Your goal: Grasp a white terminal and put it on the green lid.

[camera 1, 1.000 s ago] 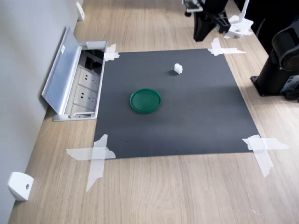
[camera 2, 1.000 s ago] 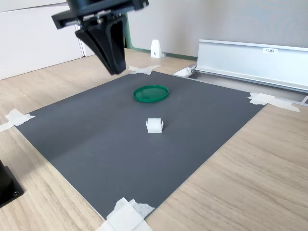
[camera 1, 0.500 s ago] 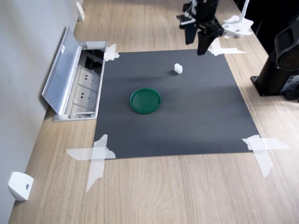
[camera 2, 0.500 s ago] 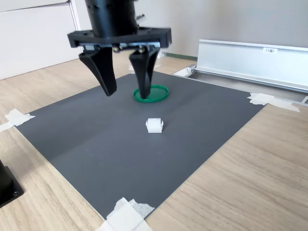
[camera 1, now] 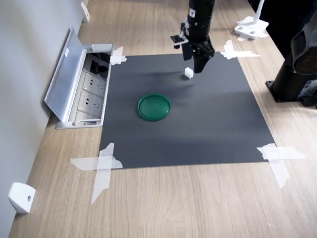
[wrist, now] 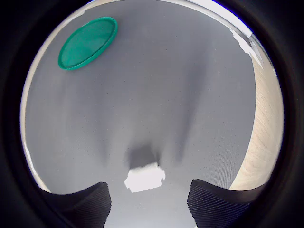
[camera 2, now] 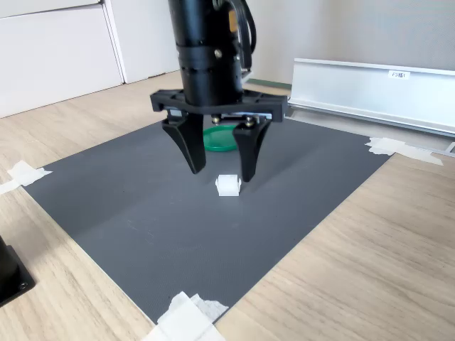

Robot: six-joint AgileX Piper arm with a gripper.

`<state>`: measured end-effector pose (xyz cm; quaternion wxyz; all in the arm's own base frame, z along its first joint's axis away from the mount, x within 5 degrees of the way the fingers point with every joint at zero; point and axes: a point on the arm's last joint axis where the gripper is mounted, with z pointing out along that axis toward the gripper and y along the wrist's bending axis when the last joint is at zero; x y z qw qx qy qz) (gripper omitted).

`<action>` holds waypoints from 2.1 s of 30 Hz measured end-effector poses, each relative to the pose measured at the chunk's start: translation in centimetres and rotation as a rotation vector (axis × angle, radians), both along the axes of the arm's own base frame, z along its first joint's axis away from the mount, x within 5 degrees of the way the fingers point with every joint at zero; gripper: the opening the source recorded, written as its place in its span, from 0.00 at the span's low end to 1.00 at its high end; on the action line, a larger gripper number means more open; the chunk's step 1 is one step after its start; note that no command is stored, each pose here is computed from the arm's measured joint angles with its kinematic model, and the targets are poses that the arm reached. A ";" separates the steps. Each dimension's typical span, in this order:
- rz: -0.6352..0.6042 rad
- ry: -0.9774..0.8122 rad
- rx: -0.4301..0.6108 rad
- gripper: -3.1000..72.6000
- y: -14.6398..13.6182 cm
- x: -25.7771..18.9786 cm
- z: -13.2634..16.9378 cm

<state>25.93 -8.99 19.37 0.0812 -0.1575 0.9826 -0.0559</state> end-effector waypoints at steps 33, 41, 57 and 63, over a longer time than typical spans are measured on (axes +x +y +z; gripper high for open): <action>0.068 0.035 0.065 0.44 2.3 2.0 -0.2; 0.201 -0.090 0.086 0.44 7.6 5.8 3.8; 0.244 -0.019 0.107 0.44 11.9 11.0 -0.3; 0.262 -0.030 0.099 0.44 11.9 11.1 -0.4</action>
